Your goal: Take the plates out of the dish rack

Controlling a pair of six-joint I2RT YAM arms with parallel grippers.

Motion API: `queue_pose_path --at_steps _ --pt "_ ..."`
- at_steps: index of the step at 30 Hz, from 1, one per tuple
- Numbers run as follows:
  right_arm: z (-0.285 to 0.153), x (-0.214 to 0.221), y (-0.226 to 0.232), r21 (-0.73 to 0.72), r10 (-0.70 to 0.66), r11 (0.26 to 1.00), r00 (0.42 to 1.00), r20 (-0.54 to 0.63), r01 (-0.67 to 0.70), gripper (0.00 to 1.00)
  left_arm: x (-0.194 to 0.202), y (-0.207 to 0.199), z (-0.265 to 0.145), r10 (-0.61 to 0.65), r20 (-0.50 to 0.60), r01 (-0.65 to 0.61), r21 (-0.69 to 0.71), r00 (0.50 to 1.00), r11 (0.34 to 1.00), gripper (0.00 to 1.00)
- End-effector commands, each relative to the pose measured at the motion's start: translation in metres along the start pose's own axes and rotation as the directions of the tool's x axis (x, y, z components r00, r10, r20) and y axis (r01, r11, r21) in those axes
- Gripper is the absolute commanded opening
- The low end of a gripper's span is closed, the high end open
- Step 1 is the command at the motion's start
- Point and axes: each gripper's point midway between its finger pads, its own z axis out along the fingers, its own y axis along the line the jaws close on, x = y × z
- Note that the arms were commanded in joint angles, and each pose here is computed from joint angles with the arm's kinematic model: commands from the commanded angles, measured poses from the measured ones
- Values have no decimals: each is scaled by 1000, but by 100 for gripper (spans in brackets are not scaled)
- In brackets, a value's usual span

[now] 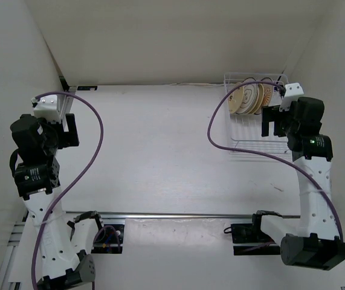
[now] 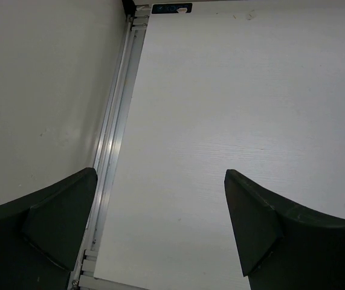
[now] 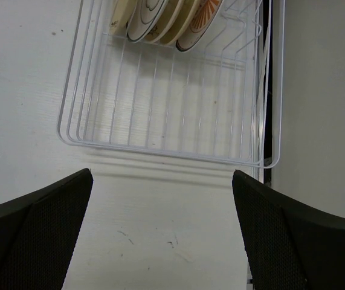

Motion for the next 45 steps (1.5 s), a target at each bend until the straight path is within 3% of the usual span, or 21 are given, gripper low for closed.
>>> queue_pose_path --at_steps 1,18,21,24,25,28,32,33,37,39,41,45 --pt "-8 -9 5 -15 -29 999 997 67 30 99 -1 -6 -4 -5 14 5 28 1000 1000 97" --pt "-12 18 9 0 -21 1000 999 36 21 99 -2 -15 -11 38 33 -41 79 999 996 100" --pt "0 22 6 -20 -68 998 995 -67 67 99 -17 -7 -4 67 51 -70 60 996 996 100" --pt "8 -30 -30 122 -81 989 996 -41 85 99 -32 2 19 63 5 -63 53 998 997 100" --pt "18 -36 -34 132 -80 988 996 -46 86 99 -28 -1 35 58 -43 -55 84 997 995 100" --pt "27 -71 -30 95 -28 995 999 27 26 99 -40 -19 48 103 -31 -98 138 994 986 100" --pt "51 -93 -17 23 33 999 998 51 -34 99 -31 -44 80 140 -96 -118 211 985 970 100" --pt "89 -82 -4 4 -52 999 998 -22 52 99 -19 -65 96 205 -126 -170 246 971 954 100" --pt "124 -74 21 11 -250 968 964 -94 252 99 4 -91 115 246 -185 -182 306 951 934 100" --pt "141 -84 26 8 -265 964 961 -81 266 99 20 -99 132 236 -245 -148 329 940 933 100" --pt "150 -93 38 -27 -227 974 972 -55 226 96 20 -105 141 214 -257 -120 337 942 934 100" --pt "177 -106 49 -65 -195 979 980 -39 192 78 33 -112 161 193 -318 -79 338 928 938 100"
